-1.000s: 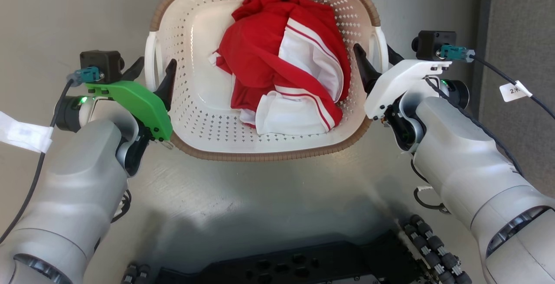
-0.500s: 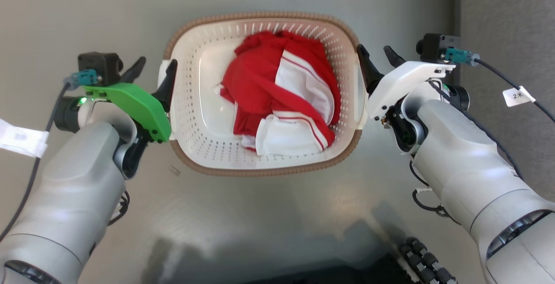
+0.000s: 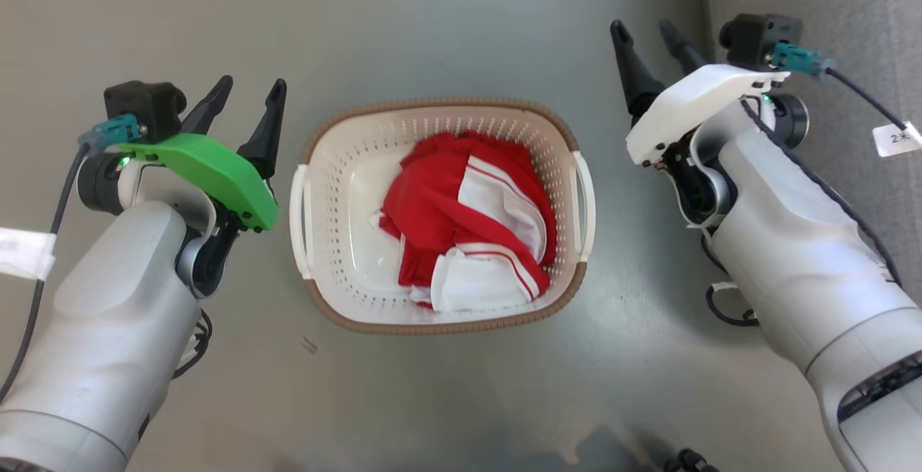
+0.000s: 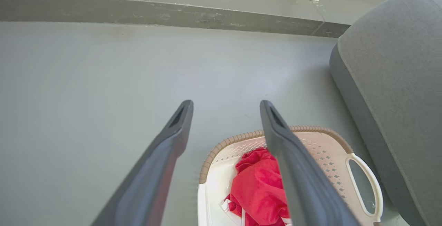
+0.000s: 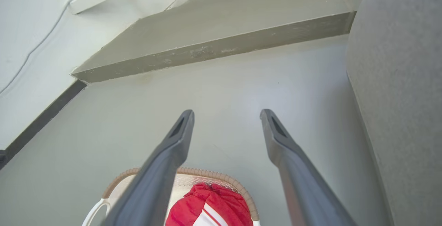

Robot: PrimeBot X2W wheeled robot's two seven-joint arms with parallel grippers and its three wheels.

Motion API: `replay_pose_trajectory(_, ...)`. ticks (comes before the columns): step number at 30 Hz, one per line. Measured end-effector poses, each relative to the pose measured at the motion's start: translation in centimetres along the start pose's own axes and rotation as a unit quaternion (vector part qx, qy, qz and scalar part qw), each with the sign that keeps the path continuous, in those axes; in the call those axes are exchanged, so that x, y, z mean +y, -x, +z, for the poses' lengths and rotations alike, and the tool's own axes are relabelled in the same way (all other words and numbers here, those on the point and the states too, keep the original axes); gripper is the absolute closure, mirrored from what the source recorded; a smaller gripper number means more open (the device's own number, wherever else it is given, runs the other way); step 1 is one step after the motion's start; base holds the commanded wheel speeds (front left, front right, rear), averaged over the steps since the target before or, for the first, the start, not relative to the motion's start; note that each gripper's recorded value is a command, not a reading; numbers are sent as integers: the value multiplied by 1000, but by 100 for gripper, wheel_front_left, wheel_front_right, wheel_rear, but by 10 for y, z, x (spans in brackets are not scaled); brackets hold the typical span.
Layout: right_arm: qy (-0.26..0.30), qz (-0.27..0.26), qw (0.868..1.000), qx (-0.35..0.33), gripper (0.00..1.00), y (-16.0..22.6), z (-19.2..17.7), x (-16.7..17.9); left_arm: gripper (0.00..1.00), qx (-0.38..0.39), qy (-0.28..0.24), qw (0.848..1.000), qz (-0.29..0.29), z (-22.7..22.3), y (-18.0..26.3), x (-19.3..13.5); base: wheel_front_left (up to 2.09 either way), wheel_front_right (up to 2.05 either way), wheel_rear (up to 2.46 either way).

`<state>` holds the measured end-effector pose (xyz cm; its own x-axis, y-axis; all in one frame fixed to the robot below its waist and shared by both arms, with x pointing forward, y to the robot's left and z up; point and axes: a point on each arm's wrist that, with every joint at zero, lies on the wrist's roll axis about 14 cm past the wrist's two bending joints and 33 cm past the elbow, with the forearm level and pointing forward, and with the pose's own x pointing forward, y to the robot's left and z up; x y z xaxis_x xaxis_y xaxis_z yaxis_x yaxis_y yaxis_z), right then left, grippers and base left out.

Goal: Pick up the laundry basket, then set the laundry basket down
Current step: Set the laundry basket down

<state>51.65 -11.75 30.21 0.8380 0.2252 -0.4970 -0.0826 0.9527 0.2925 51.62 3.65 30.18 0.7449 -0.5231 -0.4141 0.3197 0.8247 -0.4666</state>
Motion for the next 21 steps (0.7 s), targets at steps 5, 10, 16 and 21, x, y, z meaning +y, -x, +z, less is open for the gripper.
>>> replay_pose_trajectory(5, 13, 7, 998, -54, 0, 16, 37, 8, 0, -40, -15, 999, -4, 30, 17, -12, 0, 0, 0)
replay_pose_trajectory(10, 25, 9, 996, -91, 0, 39, 58, 13, 0, -81, -24, 996, -3, 56, 38, -21, 0, 0, 0)
replay_pose_trajectory(16, 30, 16, 990, -138, 0, 66, 81, 26, 0, -126, -43, 991, -1, 82, 68, -32, 0, 0, 0)
replay_pose_trajectory(21, 28, 10, 985, -169, 0, 91, 92, 30, 0, -161, -49, 986, 5, 98, 95, -40, 0, 0, 0)
